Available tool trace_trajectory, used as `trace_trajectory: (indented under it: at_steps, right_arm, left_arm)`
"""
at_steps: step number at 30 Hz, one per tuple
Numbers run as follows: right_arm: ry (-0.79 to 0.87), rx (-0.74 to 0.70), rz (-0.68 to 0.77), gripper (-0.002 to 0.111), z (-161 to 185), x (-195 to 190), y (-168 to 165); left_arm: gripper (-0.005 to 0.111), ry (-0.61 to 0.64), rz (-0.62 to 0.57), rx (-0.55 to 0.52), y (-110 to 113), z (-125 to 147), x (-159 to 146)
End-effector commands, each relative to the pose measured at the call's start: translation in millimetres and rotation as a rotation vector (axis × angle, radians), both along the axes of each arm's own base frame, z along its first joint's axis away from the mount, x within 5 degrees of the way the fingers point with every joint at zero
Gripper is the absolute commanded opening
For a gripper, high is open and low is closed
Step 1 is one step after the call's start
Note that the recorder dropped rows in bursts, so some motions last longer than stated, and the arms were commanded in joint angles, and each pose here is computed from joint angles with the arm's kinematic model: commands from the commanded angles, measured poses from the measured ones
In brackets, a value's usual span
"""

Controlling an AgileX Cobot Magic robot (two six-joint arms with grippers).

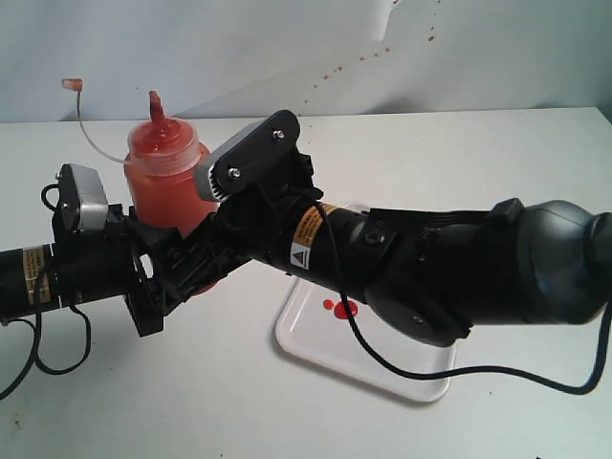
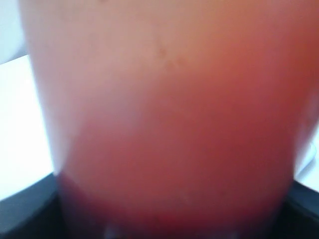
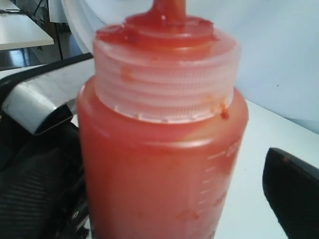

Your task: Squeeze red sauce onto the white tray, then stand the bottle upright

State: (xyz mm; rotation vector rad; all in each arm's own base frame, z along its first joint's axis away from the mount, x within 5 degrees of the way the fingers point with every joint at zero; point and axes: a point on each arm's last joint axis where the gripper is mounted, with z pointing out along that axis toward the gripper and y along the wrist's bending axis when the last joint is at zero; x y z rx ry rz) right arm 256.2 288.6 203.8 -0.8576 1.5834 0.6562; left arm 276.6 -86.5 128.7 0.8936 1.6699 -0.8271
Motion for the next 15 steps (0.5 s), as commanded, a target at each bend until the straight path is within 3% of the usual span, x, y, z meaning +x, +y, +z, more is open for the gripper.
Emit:
trace_trajectory:
  at_steps: [1,5,15]
  right_arm:
    - [-0.007,0.041,0.015,0.101,0.9,1.3,5.9]
    - [-0.006,0.04,0.015,0.084,0.3,1.4,6.0]
    - [-0.006,0.04,0.015,0.01,0.3,1.4,6.0]
  left_arm:
    - [0.0,-0.028,-0.009,-0.052,-1.0,8.1,-0.8]
    - [0.0,-0.028,-0.009,-0.052,-1.0,8.1,-0.8]
    - [0.0,-0.028,-0.029,-0.045,-1.7,7.5,-2.4]
